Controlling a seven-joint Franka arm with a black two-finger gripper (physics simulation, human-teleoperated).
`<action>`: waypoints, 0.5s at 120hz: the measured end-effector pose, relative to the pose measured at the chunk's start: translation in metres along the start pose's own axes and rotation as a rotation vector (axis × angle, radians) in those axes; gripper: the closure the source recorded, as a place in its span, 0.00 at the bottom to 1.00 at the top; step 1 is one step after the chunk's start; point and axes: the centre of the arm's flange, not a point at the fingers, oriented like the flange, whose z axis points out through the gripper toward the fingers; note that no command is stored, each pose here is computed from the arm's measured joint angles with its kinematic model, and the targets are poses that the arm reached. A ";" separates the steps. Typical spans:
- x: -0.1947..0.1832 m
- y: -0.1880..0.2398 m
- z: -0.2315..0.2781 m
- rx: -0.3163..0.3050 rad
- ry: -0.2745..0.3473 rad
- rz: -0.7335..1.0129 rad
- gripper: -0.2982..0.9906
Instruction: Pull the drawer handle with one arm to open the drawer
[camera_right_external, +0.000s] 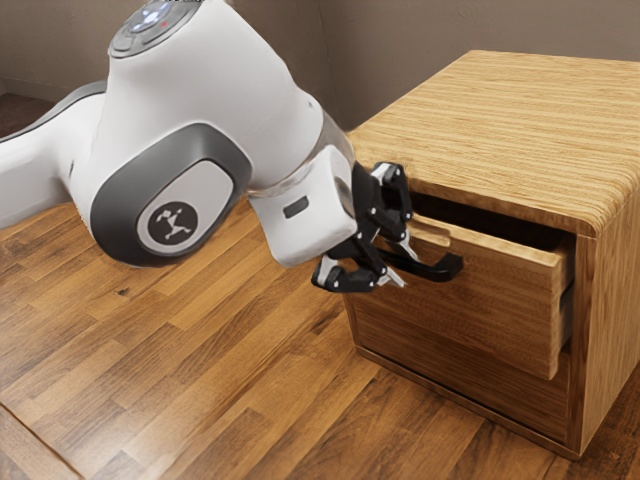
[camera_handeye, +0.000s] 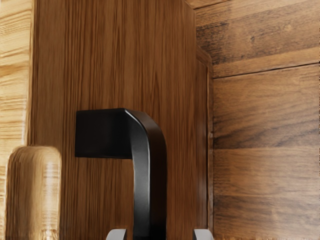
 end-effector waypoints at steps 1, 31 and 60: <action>0.000 0.001 0.000 0.000 0.000 0.000 0.69; -0.007 0.029 -0.011 0.028 0.006 -0.006 0.70; -0.011 0.056 -0.022 0.050 0.011 -0.002 0.70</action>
